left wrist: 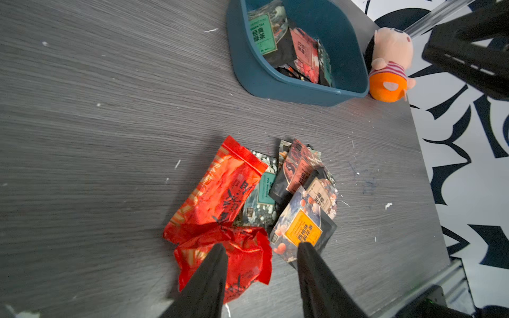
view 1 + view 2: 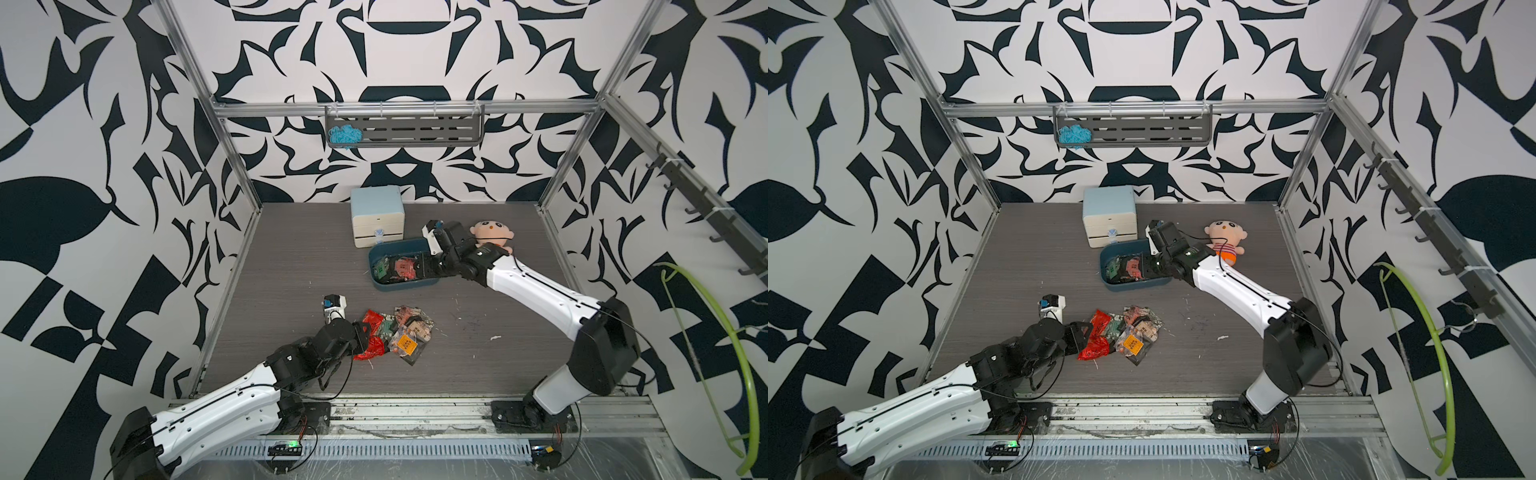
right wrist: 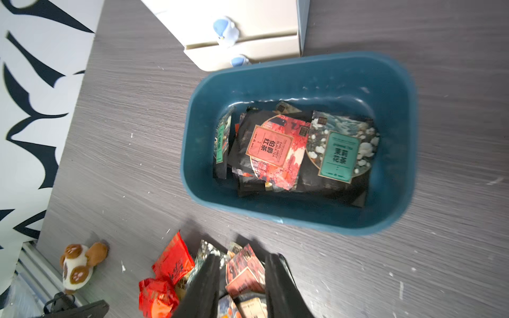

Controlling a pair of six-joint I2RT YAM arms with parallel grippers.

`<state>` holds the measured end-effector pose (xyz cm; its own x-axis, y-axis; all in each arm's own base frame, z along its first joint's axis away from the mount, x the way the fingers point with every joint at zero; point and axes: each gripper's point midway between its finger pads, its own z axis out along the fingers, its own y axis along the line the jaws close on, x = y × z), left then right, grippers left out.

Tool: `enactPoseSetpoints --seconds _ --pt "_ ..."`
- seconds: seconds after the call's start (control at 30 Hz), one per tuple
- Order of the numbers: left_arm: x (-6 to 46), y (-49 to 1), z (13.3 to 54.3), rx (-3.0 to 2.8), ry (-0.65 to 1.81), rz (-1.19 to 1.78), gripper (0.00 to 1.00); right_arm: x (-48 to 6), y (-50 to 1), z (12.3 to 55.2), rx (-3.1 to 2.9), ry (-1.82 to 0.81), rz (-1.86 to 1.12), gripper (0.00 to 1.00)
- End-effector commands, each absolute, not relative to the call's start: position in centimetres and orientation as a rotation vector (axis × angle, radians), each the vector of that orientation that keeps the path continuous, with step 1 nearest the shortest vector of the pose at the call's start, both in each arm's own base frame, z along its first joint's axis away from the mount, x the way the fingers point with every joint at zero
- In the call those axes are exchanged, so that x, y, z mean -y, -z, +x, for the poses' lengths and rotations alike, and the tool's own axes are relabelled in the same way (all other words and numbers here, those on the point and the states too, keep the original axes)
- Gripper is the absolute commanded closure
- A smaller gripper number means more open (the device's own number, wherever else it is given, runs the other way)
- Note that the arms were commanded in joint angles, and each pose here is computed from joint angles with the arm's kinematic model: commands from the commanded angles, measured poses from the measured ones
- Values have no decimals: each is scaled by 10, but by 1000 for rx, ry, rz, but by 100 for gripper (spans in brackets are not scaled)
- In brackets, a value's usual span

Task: Put the tea bags into the storage box
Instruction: Place the tea bag in the storage box, then pick up the tea bag from the center of the board.

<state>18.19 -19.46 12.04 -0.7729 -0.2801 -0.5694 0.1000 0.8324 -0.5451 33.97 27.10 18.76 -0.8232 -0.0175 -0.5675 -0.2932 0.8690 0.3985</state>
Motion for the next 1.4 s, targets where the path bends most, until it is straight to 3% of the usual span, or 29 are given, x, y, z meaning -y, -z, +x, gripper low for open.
enactPoseSetpoints --seconds 0.0,0.3,0.6,0.73,1.37 --pt "237 -135 182 -2374 887 -38 59 -243 -188 302 -2462 -639 -231 66" --pt "296 -111 167 -2513 906 94 61 -226 -169 229 -2476 -792 -224 63" --pt "320 -68 163 -2656 845 61 69 -247 -105 188 -2590 -834 -268 62" --pt "320 -57 163 -2686 818 32 75 -255 -87 184 -2622 -843 -262 62" --pt "297 -27 166 -2715 687 -125 82 -272 -56 197 -2695 -782 -268 66"
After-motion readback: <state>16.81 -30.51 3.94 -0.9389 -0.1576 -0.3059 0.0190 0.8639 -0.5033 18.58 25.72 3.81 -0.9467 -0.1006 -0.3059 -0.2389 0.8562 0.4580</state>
